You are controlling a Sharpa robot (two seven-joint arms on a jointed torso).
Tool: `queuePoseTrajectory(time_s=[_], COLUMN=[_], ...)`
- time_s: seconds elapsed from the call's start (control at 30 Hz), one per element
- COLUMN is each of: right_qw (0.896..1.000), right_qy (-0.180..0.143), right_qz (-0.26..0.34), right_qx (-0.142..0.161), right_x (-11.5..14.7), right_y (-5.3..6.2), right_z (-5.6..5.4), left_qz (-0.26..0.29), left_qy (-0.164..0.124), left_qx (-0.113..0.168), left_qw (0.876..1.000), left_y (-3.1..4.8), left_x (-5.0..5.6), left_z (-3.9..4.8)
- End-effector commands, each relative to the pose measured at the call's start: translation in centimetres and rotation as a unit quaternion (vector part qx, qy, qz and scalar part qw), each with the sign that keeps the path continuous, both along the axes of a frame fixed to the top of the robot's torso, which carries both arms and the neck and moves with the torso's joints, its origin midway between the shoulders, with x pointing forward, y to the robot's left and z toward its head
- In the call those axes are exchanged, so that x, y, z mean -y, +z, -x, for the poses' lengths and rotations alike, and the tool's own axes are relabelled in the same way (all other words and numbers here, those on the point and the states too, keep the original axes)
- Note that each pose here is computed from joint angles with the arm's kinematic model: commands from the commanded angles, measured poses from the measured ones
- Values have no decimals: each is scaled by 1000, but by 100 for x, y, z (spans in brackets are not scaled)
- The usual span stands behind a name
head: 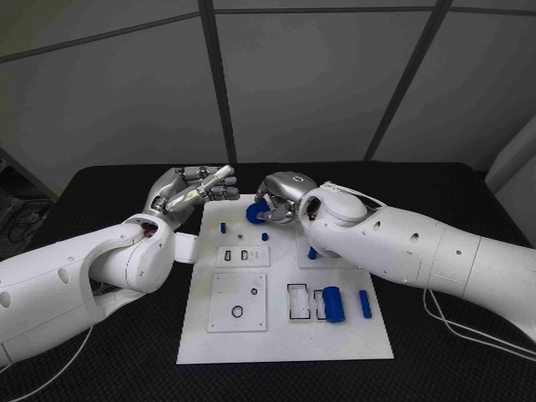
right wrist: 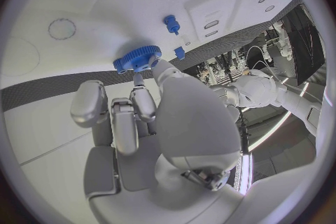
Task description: Assemble the parts on the task board
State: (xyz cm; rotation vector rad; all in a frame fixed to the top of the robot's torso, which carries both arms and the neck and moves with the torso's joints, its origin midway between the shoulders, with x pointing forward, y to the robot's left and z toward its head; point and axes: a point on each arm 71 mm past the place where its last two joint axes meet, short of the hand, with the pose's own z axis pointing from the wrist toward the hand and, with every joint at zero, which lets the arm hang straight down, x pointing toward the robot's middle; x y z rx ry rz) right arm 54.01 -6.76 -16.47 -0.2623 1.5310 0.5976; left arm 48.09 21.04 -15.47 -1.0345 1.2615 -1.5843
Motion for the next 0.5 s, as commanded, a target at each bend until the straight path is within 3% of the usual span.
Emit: queuePoseTrajectory(time_s=[0.03, 0.5], right_qw=[1000, 1000], right_qy=[-11, -4], right_qz=[-6, 4], right_qx=[14, -16], right_x=[16, 27], right_y=[40, -5], right_z=[-18, -16], left_qz=[0, 0], left_qy=[-7, -7], left_qx=[4, 2], left_qw=[1000, 1000], left_y=[16, 13], left_x=[11, 1], left_z=[1, 0])
